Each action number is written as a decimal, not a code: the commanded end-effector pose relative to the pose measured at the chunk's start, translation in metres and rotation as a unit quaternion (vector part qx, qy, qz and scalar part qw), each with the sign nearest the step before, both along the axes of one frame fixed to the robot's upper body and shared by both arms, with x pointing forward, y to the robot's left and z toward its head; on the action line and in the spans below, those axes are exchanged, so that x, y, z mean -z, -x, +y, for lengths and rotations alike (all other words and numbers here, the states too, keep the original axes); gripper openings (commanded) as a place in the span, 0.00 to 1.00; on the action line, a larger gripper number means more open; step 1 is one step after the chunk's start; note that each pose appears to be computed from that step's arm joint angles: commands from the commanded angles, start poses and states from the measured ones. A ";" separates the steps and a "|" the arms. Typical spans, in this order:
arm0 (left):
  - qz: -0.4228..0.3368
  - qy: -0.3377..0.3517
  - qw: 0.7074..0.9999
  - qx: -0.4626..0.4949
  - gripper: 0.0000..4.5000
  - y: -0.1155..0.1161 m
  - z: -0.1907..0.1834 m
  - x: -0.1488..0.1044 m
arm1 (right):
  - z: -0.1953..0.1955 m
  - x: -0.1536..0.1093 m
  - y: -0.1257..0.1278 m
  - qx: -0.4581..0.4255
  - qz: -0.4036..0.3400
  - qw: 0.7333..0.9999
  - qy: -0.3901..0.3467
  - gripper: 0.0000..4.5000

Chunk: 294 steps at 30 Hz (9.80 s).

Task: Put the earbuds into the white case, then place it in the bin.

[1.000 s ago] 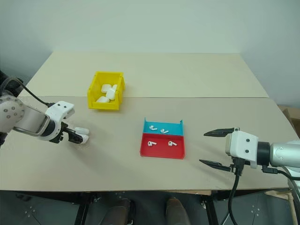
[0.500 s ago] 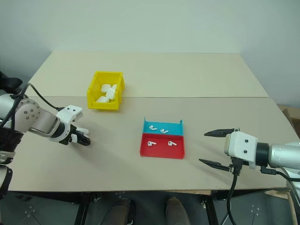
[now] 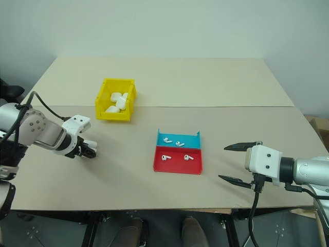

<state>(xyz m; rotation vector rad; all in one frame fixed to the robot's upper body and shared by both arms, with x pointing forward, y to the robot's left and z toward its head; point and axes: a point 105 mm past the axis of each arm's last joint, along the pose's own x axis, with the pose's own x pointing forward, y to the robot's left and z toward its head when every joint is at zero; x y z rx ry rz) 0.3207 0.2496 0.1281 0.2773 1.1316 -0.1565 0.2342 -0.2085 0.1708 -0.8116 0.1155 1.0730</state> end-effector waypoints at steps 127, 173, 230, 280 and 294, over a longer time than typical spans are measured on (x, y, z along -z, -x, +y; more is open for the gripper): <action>-0.488 0.207 0.721 0.447 0.61 0.100 -0.104 0.027 | 0.194 0.044 -0.079 -0.141 0.021 0.932 0.333 0.39; -0.503 0.443 0.547 0.502 0.61 0.093 -0.154 -0.087 | 0.119 -0.149 -0.002 -0.187 -0.077 0.929 -0.310 0.20; -0.517 0.398 0.489 0.579 0.61 0.096 -0.166 -0.092 | 0.160 -0.076 0.005 -0.335 -0.086 0.865 -0.363 0.57; -0.482 0.235 0.616 0.577 0.61 0.106 -0.140 0.001 | 0.163 0.014 -0.142 -0.194 0.050 0.907 0.371 0.57; -0.485 0.229 0.615 0.577 0.61 0.105 -0.139 0.000 | 0.160 0.026 -0.147 -0.187 0.043 0.903 0.384 0.57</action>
